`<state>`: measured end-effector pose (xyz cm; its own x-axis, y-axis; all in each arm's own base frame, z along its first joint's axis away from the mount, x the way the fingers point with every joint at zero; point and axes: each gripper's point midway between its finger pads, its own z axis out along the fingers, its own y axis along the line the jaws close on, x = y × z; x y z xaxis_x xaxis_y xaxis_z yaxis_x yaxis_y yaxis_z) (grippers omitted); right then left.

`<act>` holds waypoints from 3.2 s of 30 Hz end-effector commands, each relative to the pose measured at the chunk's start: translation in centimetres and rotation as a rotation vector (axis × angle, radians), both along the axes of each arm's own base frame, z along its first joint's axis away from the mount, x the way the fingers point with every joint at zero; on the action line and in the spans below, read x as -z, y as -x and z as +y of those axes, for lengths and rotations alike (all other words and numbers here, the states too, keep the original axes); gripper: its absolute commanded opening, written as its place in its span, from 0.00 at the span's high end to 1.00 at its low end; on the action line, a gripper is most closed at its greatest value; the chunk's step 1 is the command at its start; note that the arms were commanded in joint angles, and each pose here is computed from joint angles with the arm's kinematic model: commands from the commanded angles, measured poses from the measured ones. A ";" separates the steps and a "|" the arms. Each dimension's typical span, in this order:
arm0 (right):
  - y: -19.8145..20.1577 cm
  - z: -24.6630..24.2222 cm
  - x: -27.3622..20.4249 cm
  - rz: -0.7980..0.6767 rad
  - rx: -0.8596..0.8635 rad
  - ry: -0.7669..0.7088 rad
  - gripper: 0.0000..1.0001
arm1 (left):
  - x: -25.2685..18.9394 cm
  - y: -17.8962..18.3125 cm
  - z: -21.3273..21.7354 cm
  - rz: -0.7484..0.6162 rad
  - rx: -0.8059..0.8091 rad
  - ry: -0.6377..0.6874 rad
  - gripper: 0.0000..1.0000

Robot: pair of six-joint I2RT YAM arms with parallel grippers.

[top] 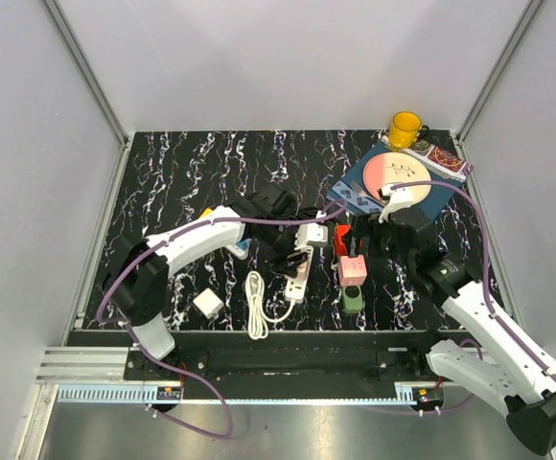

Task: Insert the plug
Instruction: Insert the plug into the socket.

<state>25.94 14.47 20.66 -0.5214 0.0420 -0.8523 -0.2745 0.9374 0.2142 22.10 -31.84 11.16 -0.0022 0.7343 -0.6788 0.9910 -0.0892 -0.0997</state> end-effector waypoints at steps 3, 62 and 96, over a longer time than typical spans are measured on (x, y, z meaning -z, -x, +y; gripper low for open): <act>0.1 -0.3 -0.8 -0.035 0.004 -0.016 0.00 | -1.6 -1.8 -2.6 -0.074 0.044 0.088 1.00; 0.5 1.2 -0.8 -0.051 -0.099 -0.034 0.00 | 9.3 2.2 -2.3 0.117 -0.156 0.050 1.00; 1.0 4.1 -1.4 0.029 -0.231 -0.086 0.00 | 6.9 2.1 -2.9 0.054 -0.366 0.260 0.42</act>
